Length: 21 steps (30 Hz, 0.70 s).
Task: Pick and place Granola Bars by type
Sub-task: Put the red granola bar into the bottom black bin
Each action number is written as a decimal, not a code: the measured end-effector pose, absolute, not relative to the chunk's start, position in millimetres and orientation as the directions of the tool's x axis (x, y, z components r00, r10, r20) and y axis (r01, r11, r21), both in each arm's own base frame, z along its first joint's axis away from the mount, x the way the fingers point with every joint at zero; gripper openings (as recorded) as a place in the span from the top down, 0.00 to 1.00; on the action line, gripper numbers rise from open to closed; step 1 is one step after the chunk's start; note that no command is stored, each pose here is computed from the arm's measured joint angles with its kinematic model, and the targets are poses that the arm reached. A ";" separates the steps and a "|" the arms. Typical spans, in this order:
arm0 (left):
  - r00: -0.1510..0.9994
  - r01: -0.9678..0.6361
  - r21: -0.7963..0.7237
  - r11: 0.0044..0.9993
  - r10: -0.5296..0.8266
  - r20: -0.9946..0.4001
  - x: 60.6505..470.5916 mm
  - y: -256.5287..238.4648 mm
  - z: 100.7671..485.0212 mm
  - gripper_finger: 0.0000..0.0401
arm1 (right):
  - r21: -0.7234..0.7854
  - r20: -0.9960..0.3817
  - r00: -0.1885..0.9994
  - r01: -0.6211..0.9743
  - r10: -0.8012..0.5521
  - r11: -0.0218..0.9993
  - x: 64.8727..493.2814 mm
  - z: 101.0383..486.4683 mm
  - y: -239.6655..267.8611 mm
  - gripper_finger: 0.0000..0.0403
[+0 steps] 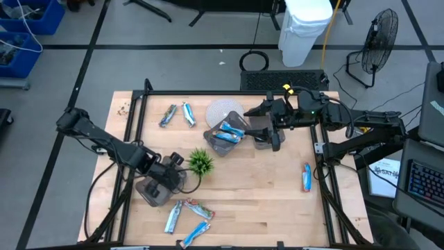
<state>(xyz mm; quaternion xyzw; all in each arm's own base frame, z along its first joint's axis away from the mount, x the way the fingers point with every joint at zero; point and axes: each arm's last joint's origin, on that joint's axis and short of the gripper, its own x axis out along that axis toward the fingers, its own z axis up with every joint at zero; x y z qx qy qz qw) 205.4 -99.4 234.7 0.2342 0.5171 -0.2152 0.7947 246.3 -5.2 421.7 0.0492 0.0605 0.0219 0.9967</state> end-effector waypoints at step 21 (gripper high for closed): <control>0.394 0.581 0.178 0.794 -0.082 -0.916 197.5 -87.3 179.5 0.95 | 0.092 -0.119 0.992 -0.031 0.042 0.995 246.3 421.7 -5.6 0.29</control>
